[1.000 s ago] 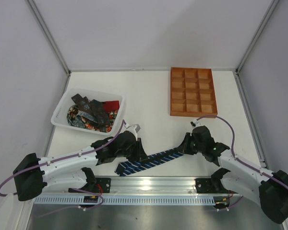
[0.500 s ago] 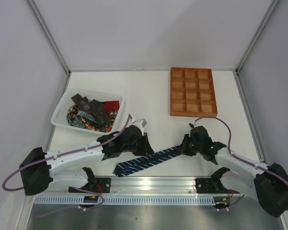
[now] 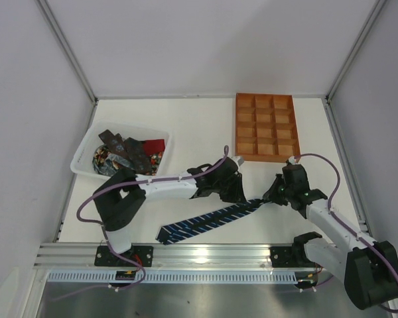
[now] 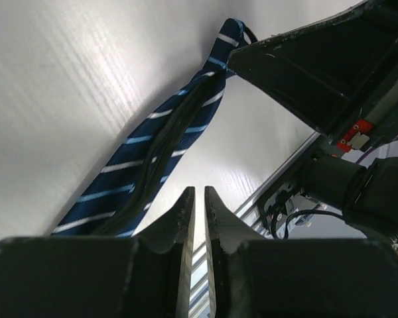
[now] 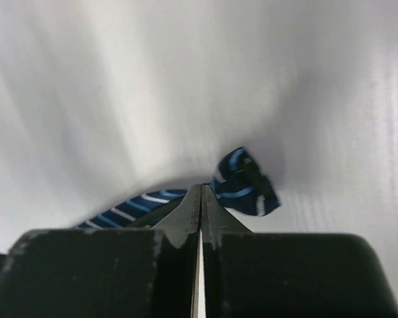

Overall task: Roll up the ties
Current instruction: Roll the tie

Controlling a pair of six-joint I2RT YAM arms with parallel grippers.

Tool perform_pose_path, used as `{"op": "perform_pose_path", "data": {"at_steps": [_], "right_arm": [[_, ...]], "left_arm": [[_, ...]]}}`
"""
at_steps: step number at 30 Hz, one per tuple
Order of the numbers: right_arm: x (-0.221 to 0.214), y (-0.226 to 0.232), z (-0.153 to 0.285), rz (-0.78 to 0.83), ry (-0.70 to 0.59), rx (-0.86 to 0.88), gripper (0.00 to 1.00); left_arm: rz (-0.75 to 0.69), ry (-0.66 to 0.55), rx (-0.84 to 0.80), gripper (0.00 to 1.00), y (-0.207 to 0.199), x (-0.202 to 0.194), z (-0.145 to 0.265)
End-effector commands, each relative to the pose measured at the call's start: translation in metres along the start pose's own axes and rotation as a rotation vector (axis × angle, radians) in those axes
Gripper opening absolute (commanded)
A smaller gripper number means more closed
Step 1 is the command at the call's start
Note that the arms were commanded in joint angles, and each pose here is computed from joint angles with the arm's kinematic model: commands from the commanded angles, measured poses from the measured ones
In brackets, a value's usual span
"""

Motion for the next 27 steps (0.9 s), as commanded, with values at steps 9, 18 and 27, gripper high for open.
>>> {"op": "perform_pose_path", "data": {"at_steps": [9, 18, 27], "right_arm": [[-0.008, -0.038, -0.013, -0.154, 0.019, -0.162, 0.0], [-0.005, -0.054, -0.006, -0.245, -0.065, -0.287, 0.0], [0.004, -0.035, -0.001, -0.156, -0.077, -0.149, 0.05]], "left_arm": [[-0.027, 0.063, -0.039, 0.15, 0.006, -0.005, -0.036], [-0.054, 0.157, 0.022, 0.13, 0.034, -0.021, -0.054], [-0.114, 0.166, 0.018, 0.12, 0.034, -0.021, -0.046]]}}
Point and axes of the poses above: each gripper's point midway between its finger pads, its own z axis back along the fingers, its own y axis along the line the jaws close on, x = y × z, the point moved 5 cm from there along z, back along the fingers, and after that the axes turned 11 degrees about -z, right-handed, at the moved point
